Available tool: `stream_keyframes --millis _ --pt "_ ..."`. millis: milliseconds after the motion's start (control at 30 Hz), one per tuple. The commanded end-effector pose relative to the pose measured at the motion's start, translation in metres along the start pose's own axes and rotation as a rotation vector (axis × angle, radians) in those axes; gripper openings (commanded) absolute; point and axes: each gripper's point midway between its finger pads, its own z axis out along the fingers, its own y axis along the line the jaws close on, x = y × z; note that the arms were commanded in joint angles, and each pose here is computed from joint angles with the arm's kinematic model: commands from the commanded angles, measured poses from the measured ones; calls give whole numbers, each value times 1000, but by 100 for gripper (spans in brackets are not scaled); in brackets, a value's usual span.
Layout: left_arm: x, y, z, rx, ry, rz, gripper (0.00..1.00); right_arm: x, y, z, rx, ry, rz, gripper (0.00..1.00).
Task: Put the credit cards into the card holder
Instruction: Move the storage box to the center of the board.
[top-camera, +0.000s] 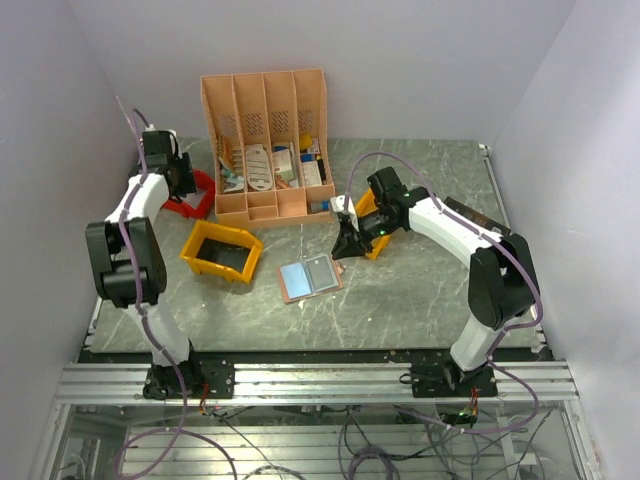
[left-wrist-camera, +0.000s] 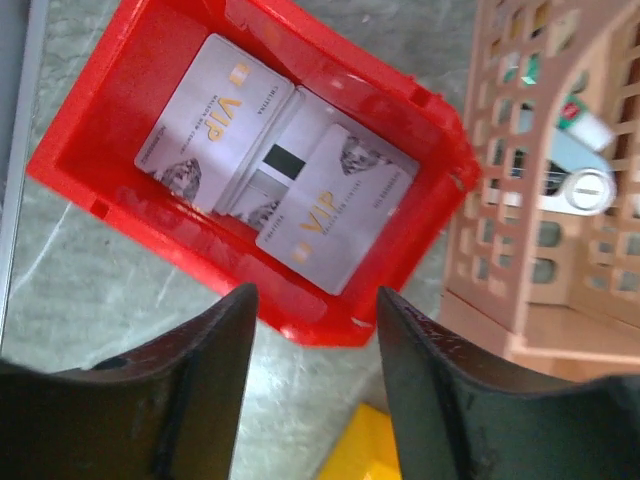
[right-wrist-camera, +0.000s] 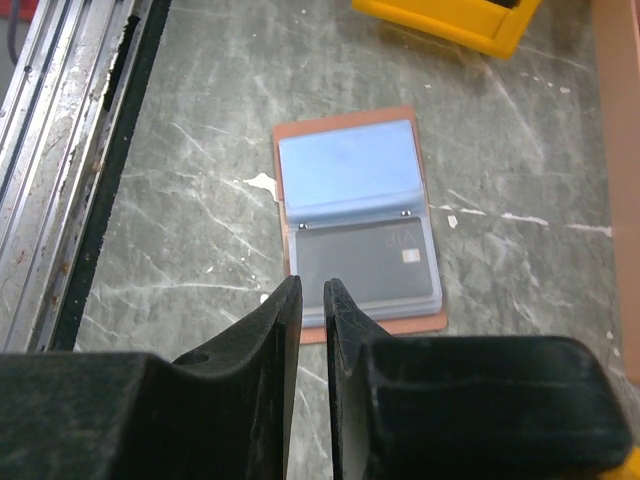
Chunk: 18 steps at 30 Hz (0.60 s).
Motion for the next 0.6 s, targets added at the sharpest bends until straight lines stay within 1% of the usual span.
stream_keyframes --millis 0,33,67,100,133,167,300,367,433,467,567 --pt "-5 3 26 39 39 73 58 -1 -2 -5 -9 -18 26 15" --pt "-5 2 33 52 47 78 54 -1 -2 -5 -12 -18 29 15" --pt "-2 -1 41 63 64 81 49 0 -2 -4 -16 -17 34 15" --pt "-6 -1 45 65 62 81 46 0 -2 -4 -17 -17 35 15" --pt "-2 -1 53 61 82 83 39 2 -2 -4 -19 -15 40 15" --pt "2 0 57 55 108 85 34 2 -2 -4 -20 -16 41 15" --pt "16 3 67 50 184 106 23 6 -3 -3 -23 -13 54 15" --pt "30 3 67 60 223 114 18 9 -4 -3 -26 -11 59 15" --pt "43 4 64 59 253 115 10 10 -4 -3 -33 -11 63 15" --pt "49 4 62 59 267 111 7 10 -4 -3 -38 -13 63 15" --pt "61 5 51 54 298 87 7 11 -3 -4 -44 -13 69 14"
